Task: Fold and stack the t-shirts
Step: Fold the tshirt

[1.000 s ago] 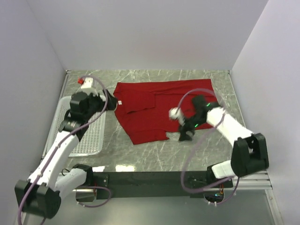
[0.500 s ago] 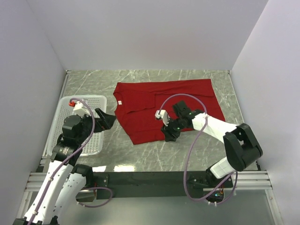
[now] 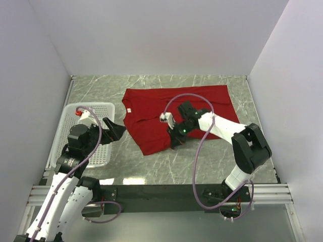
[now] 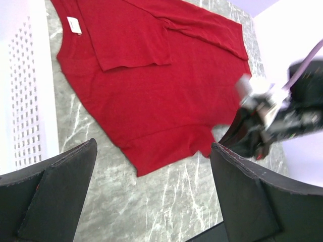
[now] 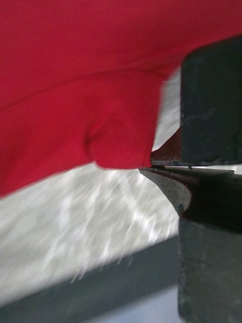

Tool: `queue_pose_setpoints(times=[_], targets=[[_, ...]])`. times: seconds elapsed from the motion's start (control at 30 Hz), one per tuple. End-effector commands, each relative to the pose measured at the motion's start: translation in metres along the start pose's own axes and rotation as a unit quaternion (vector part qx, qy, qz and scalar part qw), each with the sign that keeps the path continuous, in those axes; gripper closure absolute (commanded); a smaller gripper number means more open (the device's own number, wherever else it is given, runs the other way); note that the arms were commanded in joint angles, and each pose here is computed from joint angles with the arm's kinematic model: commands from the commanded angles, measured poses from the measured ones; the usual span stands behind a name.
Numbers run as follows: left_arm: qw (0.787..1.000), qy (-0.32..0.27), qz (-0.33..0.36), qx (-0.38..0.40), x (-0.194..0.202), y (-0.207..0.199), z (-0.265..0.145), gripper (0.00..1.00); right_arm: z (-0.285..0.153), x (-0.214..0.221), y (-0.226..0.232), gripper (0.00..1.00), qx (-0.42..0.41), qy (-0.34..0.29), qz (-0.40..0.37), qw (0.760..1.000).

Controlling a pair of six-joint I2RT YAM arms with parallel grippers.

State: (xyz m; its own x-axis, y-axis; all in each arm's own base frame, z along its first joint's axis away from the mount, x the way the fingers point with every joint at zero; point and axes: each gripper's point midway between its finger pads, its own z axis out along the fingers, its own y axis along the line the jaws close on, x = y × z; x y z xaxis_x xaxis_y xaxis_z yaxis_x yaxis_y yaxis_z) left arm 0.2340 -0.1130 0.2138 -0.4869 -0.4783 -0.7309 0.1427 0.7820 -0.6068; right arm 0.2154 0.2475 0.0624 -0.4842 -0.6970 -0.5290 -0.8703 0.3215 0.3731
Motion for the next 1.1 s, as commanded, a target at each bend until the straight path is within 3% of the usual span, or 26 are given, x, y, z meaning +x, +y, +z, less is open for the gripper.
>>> queue_pose_setpoints(times=[0.0, 0.1, 0.2, 0.27, 0.37, 0.43, 0.53, 0.63, 0.8, 1.07], targets=[[1.000, 0.006, -0.001, 0.029, -0.004, -0.013, 0.005, 0.01, -0.022, -0.060, 0.044, 1.00, -0.129, -0.065, 0.027, 0.989], [0.999, 0.028, -0.003, 0.033, 0.001, -0.014, 0.012, 0.03, -0.028, -0.095, 0.030, 1.00, -0.151, -0.100, 0.109, 0.977], [0.998, 0.045, -0.003, 0.040, 0.004, -0.016, 0.019, 0.04, -0.033, -0.119, -0.026, 0.98, -0.112, -0.145, 0.232, 0.955], [0.998, 0.053, -0.003, 0.040, 0.006, -0.016, 0.022, 0.05, -0.037, -0.117, -0.070, 0.77, -0.068, -0.161, 0.296, 0.939], [0.996, 0.080, -0.004, 0.043, 0.015, -0.016, 0.030, 0.06, -0.055, -0.112, -0.119, 0.60, -0.001, -0.178, 0.329, 0.927], [0.995, 0.094, 0.002, 0.045, 0.020, -0.018, 0.034, 0.07, -0.064, -0.101, -0.134, 0.59, 0.018, -0.174, 0.344, 0.923], [0.990, 0.128, 0.032, 0.039, 0.036, -0.025, 0.044, 0.09, -0.085, -0.094, -0.142, 0.57, 0.020, -0.179, 0.307, 0.935], [0.984, 0.153, 0.089, 0.036, 0.055, -0.037, 0.053, 0.10, -0.097, -0.077, -0.112, 0.57, -0.014, -0.141, 0.218, 0.966], [0.966, 0.184, 0.179, 0.028, 0.094, -0.052, 0.066, 0.12, -0.106, -0.028, -0.102, 0.57, 0.054, -0.092, 0.114, 0.988], [0.943, 0.228, 0.241, 0.001, 0.162, -0.053, 0.087, 0.17, -0.123, 0.038, -0.106, 0.57, 0.113, -0.074, 0.134, 0.982]])
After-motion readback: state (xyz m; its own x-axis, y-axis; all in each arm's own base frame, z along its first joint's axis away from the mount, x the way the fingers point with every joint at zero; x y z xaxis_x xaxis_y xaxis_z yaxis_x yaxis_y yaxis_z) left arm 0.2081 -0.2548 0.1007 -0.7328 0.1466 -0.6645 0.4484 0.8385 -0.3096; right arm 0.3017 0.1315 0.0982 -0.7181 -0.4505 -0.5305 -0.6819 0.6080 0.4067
